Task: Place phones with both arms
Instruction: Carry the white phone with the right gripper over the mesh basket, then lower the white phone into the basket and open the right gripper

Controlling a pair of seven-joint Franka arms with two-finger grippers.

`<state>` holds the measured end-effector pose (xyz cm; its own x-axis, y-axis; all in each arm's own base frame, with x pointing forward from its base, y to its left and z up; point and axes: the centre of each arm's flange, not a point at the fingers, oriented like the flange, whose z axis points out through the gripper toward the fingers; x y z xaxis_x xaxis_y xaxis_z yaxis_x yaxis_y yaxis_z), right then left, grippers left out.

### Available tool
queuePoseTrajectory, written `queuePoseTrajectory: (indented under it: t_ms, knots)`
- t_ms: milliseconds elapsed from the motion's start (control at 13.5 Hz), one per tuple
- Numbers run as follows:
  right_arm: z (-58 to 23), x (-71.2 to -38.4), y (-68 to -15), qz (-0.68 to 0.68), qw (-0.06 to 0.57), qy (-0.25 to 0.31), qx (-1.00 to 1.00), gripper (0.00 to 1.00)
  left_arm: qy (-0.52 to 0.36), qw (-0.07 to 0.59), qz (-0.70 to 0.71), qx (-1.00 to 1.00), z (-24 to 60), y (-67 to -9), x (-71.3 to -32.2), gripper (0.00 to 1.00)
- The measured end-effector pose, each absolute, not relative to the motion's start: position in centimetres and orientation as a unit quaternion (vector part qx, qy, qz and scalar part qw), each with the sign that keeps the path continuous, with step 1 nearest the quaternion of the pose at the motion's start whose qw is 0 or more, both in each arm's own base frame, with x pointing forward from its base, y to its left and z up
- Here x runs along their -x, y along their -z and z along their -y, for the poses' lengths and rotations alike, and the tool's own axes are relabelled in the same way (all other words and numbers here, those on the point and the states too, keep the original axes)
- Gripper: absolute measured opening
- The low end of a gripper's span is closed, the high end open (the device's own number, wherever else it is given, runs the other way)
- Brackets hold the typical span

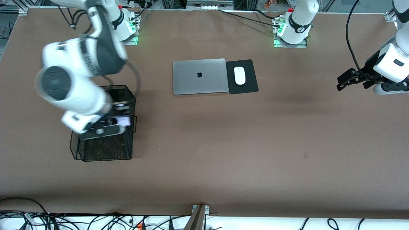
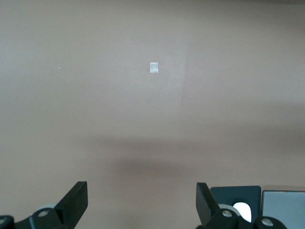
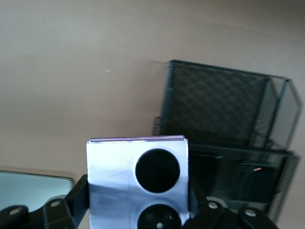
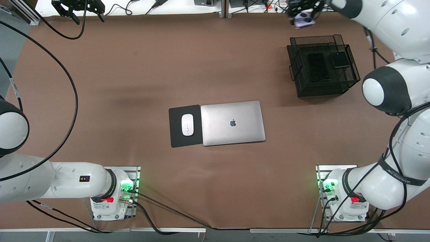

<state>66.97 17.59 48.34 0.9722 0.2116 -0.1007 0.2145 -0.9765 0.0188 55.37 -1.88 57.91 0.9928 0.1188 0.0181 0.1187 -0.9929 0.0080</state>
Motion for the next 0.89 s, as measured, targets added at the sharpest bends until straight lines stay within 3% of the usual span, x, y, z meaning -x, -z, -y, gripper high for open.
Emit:
queuePoseTrajectory:
  t_ms: [369,886]
  knots:
    - [-7.8,-70.2,-45.5,-0.140,0.012,0.020,-0.990,0.84,-0.009,0.003,-0.059,-0.998,1.9,-57.9,-55.4,1.00]
    - [-4.5,-73.3,-32.7,-0.096,0.000,0.035,-0.995,0.84,-0.009,0.003,-0.059,-0.998,2.0,-57.9,-55.4,1.00]
